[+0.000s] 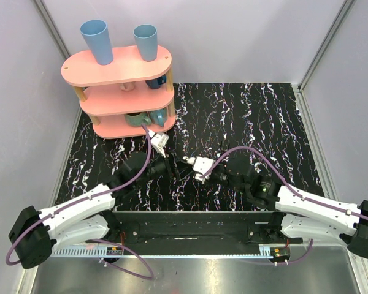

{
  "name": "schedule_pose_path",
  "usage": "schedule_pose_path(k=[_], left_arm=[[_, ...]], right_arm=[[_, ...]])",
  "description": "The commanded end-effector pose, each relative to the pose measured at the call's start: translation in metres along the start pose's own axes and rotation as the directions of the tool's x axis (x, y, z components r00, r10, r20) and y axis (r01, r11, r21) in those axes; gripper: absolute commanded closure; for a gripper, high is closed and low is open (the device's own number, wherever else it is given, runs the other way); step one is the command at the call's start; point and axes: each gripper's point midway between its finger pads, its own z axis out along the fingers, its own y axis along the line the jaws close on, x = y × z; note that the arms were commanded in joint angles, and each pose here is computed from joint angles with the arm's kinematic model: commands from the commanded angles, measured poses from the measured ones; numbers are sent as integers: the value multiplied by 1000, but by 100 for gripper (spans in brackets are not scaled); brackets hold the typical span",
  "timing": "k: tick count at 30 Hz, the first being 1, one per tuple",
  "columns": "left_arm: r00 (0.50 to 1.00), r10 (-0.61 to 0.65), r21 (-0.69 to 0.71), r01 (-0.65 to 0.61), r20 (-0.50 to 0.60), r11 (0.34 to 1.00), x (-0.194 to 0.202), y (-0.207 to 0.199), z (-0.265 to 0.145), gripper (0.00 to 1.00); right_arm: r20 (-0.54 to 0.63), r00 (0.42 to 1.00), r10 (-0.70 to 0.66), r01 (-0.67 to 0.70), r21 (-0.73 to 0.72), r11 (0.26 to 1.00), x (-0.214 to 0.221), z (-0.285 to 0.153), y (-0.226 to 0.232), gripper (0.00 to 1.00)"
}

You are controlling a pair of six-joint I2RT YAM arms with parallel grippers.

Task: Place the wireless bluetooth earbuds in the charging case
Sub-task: Pass from the right arm to the left

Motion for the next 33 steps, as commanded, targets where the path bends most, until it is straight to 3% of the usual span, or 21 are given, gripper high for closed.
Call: schedule_pose_path(k=[1,16,19,24,27,28,33], left_arm=[[995,26,60,-32,98,998,-26,-18,3,39],[996,34,80,-41,86,996,-27,-24,9,50],[996,38,82,-45,82,996,-26,-25,9,58],[997,47,82,-52,67,995,-22,-24,10,79],[996,64,80,-69,62,994,-20,-22,9,94],[996,74,85,-79,59,993,-19,-23,8,98],[977,170,31,-175,131,984,-32,-15,-5,100]], right_arm=[[91,996,21,-22,17,1000,-22,-4,-4,100],[98,995,26,-27,0,1000,-22,-3,0,100],[99,995,27,-27,-2,1000,-21,-3,0,100],[98,995,19,-19,0,1000,-20,-4,1,100],[107,994,35,-37,17,999,-23,-4,-3,82],[115,992,44,-48,32,998,-26,-5,-6,61],[165,972,166,-182,89,979,-44,-13,-22,33]])
